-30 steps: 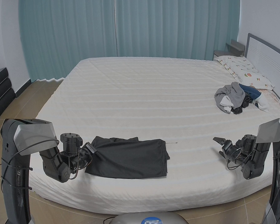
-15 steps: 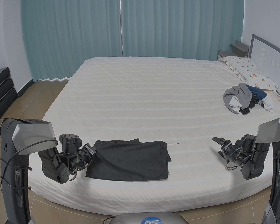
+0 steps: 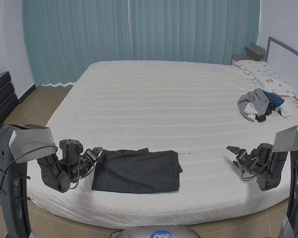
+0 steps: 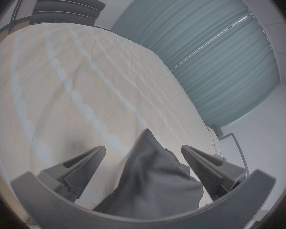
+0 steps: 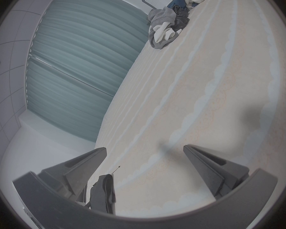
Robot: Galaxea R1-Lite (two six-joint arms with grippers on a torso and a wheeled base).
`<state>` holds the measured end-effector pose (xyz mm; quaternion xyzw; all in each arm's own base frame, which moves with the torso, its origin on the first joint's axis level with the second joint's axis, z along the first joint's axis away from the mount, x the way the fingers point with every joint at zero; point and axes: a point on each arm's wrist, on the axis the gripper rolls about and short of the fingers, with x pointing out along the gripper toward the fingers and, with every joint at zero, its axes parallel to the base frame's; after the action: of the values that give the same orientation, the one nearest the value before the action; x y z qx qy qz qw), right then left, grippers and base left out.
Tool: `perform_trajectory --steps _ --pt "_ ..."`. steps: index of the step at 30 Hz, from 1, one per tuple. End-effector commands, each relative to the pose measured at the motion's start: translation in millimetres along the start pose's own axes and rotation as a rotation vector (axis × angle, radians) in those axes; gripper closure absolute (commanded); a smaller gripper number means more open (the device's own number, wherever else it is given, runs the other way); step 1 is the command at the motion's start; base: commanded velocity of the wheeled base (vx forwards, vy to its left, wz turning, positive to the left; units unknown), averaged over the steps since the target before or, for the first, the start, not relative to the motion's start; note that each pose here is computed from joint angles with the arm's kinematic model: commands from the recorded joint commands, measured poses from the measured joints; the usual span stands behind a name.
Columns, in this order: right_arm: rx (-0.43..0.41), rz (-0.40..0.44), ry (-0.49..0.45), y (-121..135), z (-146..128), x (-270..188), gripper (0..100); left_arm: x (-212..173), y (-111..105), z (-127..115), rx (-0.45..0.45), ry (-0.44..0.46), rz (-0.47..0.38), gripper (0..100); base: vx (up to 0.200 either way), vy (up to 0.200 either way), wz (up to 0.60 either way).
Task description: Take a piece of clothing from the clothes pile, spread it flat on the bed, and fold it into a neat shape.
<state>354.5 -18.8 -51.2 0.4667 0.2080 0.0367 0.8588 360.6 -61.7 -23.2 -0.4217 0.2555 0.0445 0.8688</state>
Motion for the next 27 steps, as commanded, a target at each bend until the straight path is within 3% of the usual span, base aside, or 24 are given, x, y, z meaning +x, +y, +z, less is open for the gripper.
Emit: perform_trajectory --steps 1,6,13,17,23,27 --pt "0.0 -0.003 0.001 -0.1 -1.3 -3.2 0 -2.3 2.1 12.2 -0.019 -0.028 0.0 0 0.0 0.0 0.0" --pt "-0.046 -0.004 0.024 0.7 -8.5 -1.5 0 -6.2 2.5 14.2 -0.01 -0.004 0.019 0 0.0 0.0 0.0" --pt "-0.071 -0.022 0.029 -1.1 -11.0 -5.0 0 -22.0 -12.2 40.1 -0.022 -0.081 -0.027 0 0.0 0.0 0.0" --pt "-0.095 -0.054 0.027 11.1 -14.3 -25.1 0 -38.9 -28.1 50.8 0.016 -0.128 -0.069 0 0.0 0.0 0.0" --pt "-0.213 0.028 -0.037 73.2 -5.2 -88.7 0 -116.3 -73.2 60.2 0.074 -0.199 -0.229 0 0.0 0.0 0.0" --pt "-0.407 0.122 -0.08 112.3 -13.6 -151.8 0 -168.6 -95.3 61.1 0.164 -0.259 -0.345 0 0.0 0.0 0.0"
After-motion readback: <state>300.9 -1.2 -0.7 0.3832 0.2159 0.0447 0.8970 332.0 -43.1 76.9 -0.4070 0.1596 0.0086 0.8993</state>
